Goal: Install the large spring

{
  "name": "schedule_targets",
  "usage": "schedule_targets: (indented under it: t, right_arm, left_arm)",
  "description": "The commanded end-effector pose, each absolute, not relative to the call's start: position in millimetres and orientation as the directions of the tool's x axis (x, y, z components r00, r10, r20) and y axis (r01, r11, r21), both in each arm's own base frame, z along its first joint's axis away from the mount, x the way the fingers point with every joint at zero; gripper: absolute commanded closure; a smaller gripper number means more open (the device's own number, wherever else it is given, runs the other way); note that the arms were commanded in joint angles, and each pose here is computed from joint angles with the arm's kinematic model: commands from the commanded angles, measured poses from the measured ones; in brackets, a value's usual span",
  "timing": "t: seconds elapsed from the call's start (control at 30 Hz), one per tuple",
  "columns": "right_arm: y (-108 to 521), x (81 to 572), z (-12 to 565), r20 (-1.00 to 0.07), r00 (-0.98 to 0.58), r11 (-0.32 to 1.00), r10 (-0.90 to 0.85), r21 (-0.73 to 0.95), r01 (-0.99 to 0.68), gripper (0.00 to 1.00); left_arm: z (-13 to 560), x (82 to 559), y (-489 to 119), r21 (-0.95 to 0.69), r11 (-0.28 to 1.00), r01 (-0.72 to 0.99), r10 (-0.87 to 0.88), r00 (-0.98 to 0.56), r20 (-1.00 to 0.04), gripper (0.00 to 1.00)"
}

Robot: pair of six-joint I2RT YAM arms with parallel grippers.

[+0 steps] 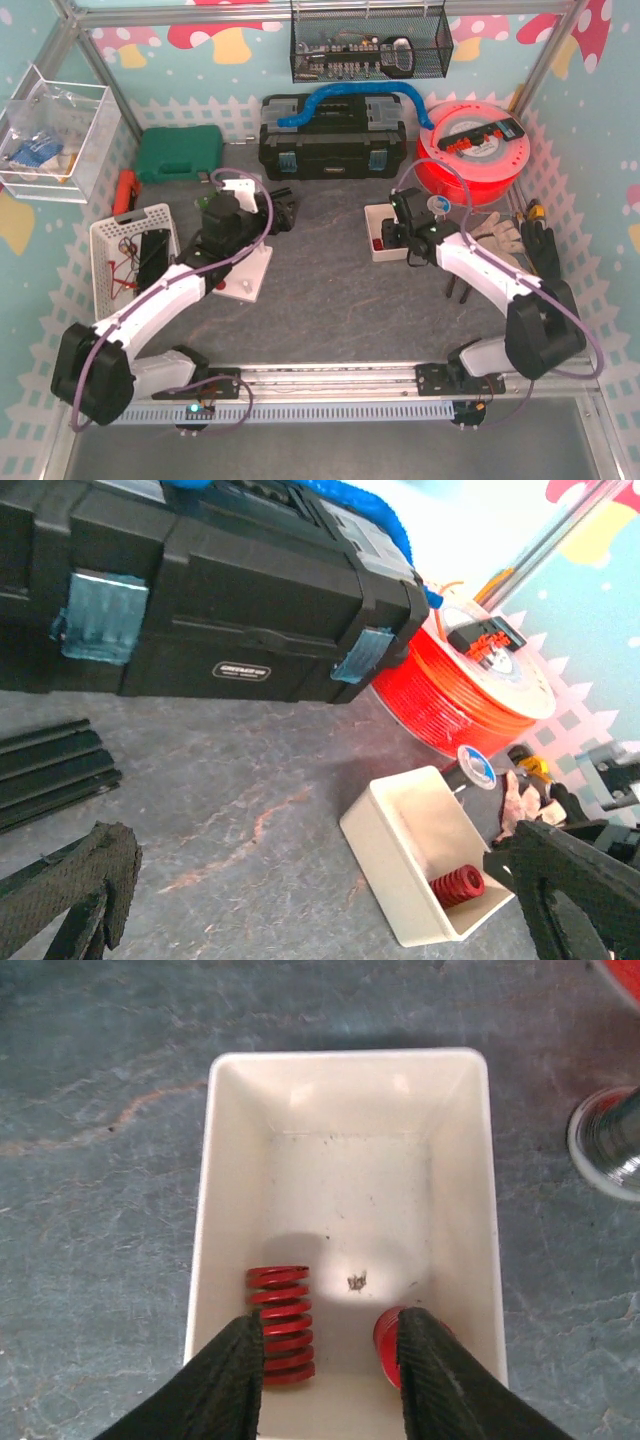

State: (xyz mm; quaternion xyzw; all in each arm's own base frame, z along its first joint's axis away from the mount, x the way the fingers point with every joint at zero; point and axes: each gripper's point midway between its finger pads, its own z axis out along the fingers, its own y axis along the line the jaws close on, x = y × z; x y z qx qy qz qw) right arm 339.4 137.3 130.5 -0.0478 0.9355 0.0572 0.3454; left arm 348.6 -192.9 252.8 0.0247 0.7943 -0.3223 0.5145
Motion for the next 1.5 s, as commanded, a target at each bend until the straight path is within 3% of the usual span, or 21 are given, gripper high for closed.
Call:
schedule_targets:
  t: [0.0,0.4,0.5,0.8,1.47]
  right_arm:
    - [129,339,115,-0.553,-0.83,0.995,-0.077,0.016,-0.103,0.64]
    - [115,336,83,-0.389,-0.918,0.995,-0.072,-0.093,-0.039,0.61]
    - [111,333,80,-0.378,-0.924,0.994,-0.066,-0.107,-0.027,0.56]
    - [119,341,55,-0.342,-0.937,0.996,-0.063,-0.086,-0.035,0.55]
    - [127,371,60,-0.403,-0.913,0.997,-0.062,-0.059,-0.042,0.5]
  left_arm:
    - [243,360,-205,-0.465,0.791,0.397,-0.294,-0.419,-0.859,0.01]
    - [212,363,-199,-0.445,0.827,0.344,-0.267,-0.456,-0.849,0.01]
    - [219,361,-199,-0.448,0.821,0.355,-0.273,-0.444,-0.853,0.01]
    - [228,357,-195,-0.445,0.821,0.357,-0.286,-0.418,-0.862,0.01]
    - [228,356,-194,-0.441,0.824,0.355,-0.285,-0.413,-0.865,0.01]
